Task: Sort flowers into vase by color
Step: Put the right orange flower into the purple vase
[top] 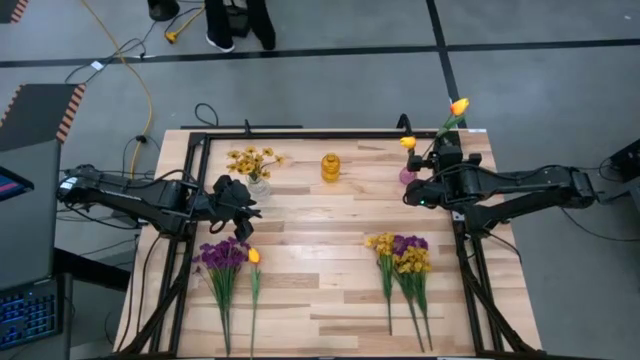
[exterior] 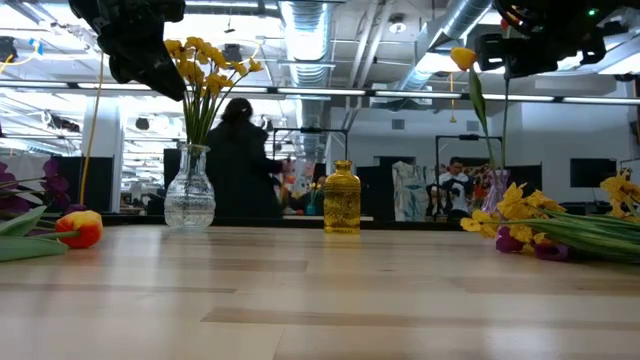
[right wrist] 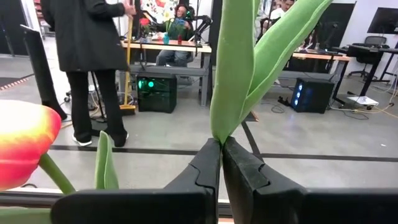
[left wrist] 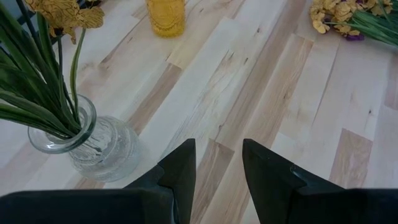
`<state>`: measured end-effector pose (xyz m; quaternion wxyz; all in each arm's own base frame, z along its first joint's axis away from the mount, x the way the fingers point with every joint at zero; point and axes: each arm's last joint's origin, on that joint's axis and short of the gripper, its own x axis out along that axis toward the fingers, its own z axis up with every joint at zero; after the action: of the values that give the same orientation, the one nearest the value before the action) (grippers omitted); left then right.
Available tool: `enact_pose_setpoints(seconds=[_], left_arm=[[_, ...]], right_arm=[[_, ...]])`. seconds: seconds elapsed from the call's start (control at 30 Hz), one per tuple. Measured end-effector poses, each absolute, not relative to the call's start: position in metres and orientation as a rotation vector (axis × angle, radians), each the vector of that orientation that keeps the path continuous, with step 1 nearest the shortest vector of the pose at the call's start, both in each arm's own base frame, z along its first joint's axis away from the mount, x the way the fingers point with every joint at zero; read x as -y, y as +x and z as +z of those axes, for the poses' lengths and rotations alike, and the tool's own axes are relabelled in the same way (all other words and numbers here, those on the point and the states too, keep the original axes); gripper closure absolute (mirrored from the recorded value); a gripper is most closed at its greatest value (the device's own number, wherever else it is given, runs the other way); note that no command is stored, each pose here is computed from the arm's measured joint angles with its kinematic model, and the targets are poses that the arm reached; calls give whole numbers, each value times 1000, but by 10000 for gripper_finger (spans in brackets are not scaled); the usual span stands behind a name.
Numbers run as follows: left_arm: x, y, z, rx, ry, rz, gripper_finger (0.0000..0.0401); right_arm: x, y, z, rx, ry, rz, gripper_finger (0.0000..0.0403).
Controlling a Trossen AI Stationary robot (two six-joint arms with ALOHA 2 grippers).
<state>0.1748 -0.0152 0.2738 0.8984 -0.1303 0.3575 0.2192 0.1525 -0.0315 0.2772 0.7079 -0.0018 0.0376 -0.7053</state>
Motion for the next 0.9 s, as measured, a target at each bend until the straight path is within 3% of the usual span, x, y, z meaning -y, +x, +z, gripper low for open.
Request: enact_pose_setpoints(seconds=[0.53,0.9], left_arm=[[15,175,274,-740,-270,454,282],[15,175,274,-741,-269,454,282]], right_arm=[[32,153,277,-98,-13,-1563,293],[31,154,274,-186,49,-1512,290]])
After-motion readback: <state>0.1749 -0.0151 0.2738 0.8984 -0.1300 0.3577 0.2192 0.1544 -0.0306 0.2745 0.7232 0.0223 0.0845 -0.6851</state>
